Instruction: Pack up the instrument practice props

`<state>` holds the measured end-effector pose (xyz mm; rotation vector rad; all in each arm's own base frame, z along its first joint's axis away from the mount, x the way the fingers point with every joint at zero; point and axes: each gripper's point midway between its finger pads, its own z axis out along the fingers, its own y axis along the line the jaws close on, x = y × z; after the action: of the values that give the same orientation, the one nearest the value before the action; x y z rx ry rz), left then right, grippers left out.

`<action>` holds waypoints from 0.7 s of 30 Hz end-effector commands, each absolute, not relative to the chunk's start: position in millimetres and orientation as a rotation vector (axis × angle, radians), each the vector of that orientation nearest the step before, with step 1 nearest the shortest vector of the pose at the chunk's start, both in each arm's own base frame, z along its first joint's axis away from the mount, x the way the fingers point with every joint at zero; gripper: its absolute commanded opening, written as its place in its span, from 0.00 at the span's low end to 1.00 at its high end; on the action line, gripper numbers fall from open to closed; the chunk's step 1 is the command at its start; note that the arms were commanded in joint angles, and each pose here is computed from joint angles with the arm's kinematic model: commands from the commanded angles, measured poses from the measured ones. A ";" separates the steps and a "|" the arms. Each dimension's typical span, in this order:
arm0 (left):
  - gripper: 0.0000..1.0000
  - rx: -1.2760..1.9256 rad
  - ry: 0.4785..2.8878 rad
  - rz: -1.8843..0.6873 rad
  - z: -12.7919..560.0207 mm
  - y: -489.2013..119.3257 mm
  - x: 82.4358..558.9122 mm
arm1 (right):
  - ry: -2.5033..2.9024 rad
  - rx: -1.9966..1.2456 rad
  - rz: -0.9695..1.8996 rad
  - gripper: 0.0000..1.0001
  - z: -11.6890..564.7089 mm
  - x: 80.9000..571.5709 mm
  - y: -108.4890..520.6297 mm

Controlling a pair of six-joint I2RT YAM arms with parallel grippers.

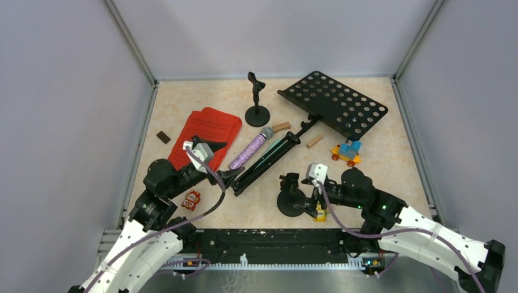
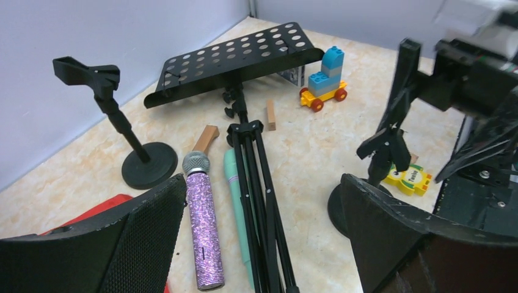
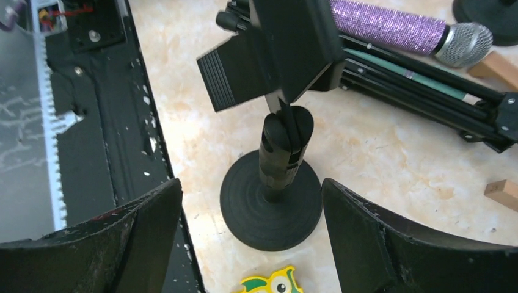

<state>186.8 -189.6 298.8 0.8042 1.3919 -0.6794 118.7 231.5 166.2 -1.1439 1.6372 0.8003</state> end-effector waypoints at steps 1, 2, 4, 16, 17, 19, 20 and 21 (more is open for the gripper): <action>0.99 0.811 1.342 -0.750 301.8 -192.4 170.4 | 1.451 -1.161 0.813 0.83 184.3 127.3 253.0; 0.99 0.808 1.346 -0.753 300.6 -191.7 169.1 | 1.431 -1.159 0.803 0.83 184.9 130.2 255.3; 0.99 0.805 1.349 -0.761 298.0 -190.8 166.3 | 1.402 -1.155 0.775 0.83 184.7 137.0 258.6; 0.99 0.810 1.361 -0.825 279.7 -195.6 159.1 | 1.362 -1.110 0.686 0.63 186.0 162.1 267.9; 0.99 0.803 1.367 -0.837 278.5 -196.3 158.8 | 1.364 -1.107 0.681 0.54 185.4 163.3 268.1; 0.99 0.806 1.367 -0.844 276.7 -197.6 159.0 | 1.372 -1.095 0.671 0.40 184.5 165.5 266.9; 0.99 0.806 1.369 -0.847 275.7 -198.1 159.0 | 1.371 -1.095 0.670 0.36 184.8 165.4 266.5; 0.99 0.806 1.370 -0.850 274.5 -198.7 159.3 | 1.370 -1.097 0.674 0.33 185.2 164.5 266.5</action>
<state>161.6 -194.0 265.9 0.8101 1.4208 -0.8141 160.8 263.3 171.2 -1.1328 1.4275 0.6794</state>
